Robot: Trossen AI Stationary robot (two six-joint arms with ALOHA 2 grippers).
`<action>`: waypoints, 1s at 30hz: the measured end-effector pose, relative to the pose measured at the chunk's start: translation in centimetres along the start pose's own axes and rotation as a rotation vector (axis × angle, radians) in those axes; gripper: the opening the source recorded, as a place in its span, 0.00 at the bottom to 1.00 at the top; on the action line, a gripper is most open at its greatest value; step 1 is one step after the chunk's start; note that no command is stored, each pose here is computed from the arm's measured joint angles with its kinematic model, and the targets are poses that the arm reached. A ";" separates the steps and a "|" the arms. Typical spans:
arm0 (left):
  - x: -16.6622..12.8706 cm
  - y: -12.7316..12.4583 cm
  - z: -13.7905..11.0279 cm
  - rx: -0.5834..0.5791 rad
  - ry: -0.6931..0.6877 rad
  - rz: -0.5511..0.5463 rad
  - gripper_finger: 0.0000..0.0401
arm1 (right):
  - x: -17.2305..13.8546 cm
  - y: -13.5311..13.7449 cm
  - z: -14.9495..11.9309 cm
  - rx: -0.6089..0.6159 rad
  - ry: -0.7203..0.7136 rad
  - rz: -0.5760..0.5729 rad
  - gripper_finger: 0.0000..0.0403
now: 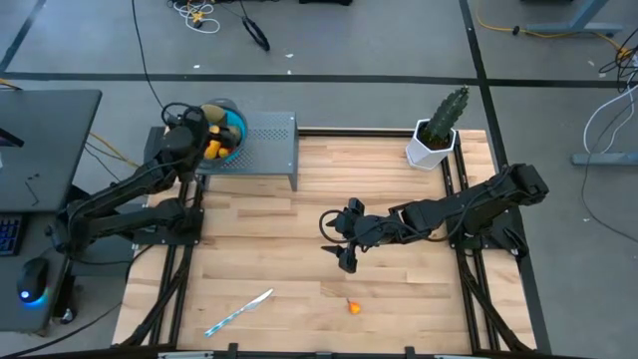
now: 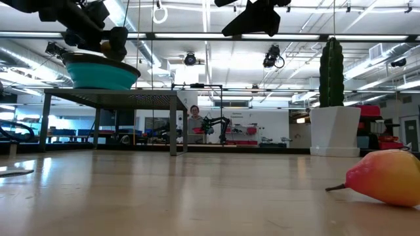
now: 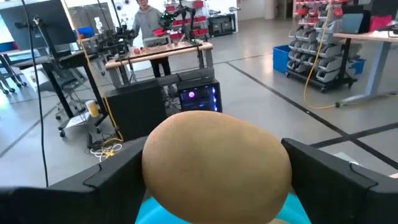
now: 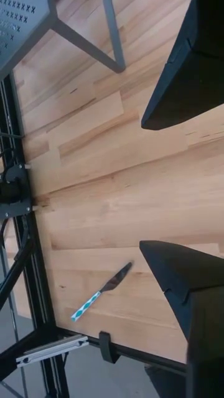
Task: Pick & Place Fruit
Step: Put the brown kiwi into the blue strainer bowl on the shelf
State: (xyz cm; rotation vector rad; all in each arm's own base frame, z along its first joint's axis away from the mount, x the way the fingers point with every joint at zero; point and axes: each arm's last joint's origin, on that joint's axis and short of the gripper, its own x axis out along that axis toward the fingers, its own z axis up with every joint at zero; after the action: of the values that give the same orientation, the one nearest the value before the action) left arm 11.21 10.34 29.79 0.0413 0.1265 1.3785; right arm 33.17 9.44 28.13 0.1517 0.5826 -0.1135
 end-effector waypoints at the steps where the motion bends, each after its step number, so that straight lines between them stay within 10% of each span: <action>1: 0.0 0.0 0.0 0.000 0.000 0.000 0.88 | 0.0 0.0 0.0 0.000 0.000 0.000 0.78; 30: 0.0 0.0 -0.2 0.142 0.020 0.003 0.89 | 0.0 0.0 0.1 0.004 -0.010 0.003 0.78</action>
State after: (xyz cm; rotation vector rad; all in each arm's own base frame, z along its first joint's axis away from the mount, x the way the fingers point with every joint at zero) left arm 11.18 10.33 29.56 0.1466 0.2406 1.3717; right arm 33.24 9.45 28.20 0.1556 0.5722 -0.1120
